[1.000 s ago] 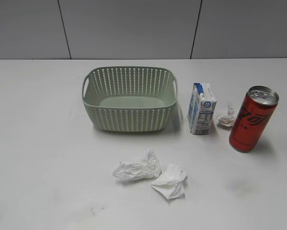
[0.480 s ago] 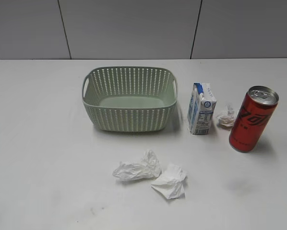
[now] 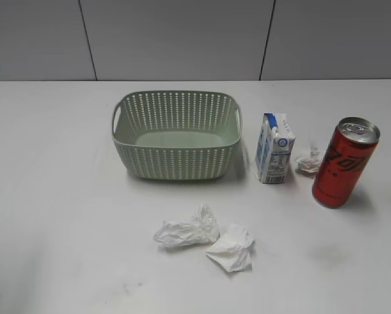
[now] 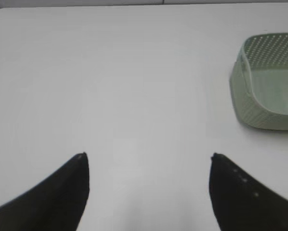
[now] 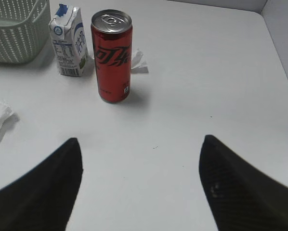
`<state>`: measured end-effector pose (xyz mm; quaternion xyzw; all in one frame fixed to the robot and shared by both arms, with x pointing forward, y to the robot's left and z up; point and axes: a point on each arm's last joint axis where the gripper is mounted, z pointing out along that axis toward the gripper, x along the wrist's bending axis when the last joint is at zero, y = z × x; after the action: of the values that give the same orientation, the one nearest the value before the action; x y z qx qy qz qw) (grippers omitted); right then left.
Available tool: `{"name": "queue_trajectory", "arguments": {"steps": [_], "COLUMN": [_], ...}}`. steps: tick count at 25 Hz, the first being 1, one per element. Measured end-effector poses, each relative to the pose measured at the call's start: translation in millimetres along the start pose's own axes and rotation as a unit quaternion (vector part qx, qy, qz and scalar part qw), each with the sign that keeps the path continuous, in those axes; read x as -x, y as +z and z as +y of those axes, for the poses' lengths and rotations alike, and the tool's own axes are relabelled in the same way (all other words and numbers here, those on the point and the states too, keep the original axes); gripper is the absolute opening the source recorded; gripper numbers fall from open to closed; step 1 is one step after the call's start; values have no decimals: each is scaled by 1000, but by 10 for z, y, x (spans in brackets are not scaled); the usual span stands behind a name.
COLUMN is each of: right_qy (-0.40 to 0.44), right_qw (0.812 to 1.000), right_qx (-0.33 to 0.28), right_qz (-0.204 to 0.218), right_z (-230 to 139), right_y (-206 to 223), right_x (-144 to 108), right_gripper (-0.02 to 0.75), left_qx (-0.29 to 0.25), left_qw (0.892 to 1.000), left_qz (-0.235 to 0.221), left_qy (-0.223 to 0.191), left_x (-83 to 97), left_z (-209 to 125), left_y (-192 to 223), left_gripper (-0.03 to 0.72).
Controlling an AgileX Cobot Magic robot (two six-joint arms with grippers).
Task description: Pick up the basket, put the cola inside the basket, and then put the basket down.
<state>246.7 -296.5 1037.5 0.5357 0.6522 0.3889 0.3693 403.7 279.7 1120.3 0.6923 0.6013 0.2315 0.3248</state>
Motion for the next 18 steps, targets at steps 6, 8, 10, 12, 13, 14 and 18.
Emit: {"name": "queue_trajectory", "arguments": {"steps": [6,8,10,12,13,14,18], "right_qy": [0,0,0,0,0,0,0], "right_qw": [1000,1000,1000,1000,1000,1000,1000], "right_qx": [0,0,0,0,0,0,0], "right_qz": [0,0,0,0,0,0,0], "right_z": [0,0,0,0,0,0,0], "right_y": [0,0,0,0,0,0,0], "right_x": [0,0,0,0,0,0,0], "right_gripper": [586,586,586,586,586,586,586], "left_qx": [-44,-66,-93,-119,-131,-154,-201], "left_qw": [997,994,990,987,985,981,974], "left_qz": [-55,-71,-85,-89,-90,-90,-80], "left_qy": [26,44,64,68,69,70,73], "left_x": [119,219,352,475,527,594,783], "left_z": [545,694,798,904,942,968,1099], "left_y": [413,600,808,996,1091,1237,1648], "left_gripper": [588,588,588,588,588,588,587]}}
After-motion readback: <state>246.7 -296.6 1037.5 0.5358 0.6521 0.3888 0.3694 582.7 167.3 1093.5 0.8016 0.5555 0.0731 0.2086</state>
